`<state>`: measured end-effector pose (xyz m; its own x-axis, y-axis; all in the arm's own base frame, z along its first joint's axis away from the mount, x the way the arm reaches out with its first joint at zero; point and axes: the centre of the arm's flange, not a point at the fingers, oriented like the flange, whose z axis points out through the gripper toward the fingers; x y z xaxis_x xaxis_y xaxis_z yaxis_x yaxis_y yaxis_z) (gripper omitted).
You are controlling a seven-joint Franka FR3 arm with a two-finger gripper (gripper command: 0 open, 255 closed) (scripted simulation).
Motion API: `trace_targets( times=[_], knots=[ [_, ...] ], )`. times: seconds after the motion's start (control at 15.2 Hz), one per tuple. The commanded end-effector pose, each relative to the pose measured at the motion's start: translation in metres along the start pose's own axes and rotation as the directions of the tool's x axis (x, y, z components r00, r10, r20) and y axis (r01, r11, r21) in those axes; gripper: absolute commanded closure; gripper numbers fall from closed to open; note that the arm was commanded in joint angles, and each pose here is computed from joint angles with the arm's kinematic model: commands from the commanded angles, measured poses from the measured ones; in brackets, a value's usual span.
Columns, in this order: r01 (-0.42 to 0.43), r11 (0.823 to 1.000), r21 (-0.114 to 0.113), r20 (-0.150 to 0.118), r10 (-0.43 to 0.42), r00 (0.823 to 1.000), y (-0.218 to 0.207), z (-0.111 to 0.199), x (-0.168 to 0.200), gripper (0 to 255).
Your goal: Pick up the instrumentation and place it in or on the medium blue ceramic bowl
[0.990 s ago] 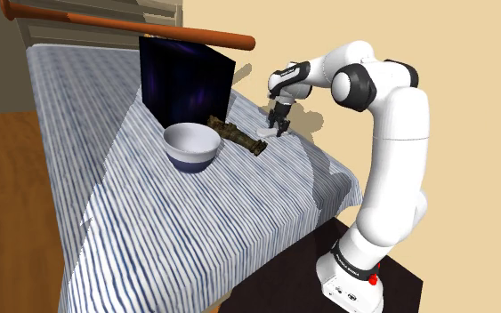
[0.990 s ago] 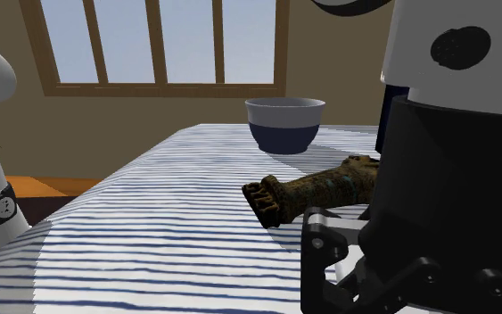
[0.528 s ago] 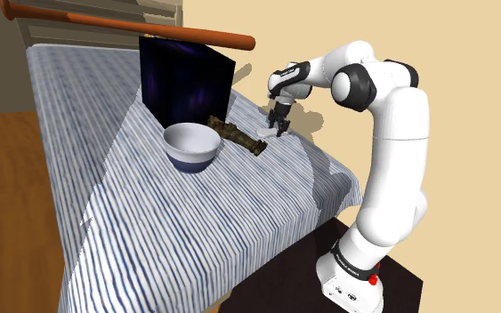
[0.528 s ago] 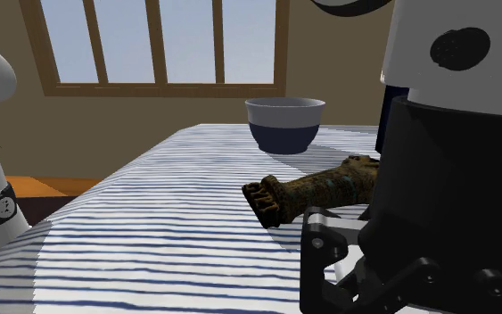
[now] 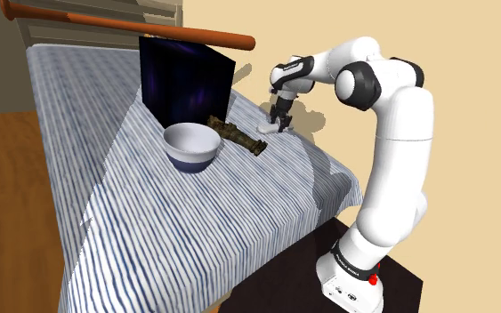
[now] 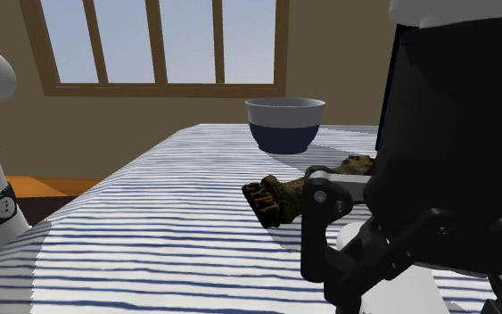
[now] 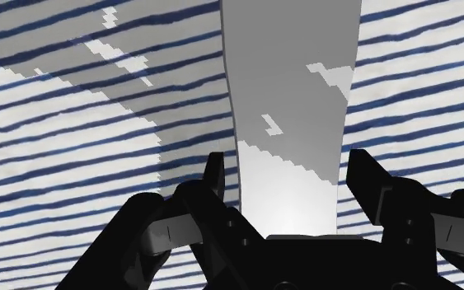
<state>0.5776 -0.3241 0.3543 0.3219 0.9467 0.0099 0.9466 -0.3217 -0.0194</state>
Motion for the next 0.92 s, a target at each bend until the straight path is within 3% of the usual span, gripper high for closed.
trace_targets(
  times=[0.0, 0.86],
  knots=[
    [0.0, 1.0, 0.0, 0.0, 0.0, 1.0, 0.001, -0.01, 0.001, 255],
    [0.0, 1.0, 0.0, 0.0, 0.0, 1.0, 0.0, -0.079, 0.001, 255]
  ],
)
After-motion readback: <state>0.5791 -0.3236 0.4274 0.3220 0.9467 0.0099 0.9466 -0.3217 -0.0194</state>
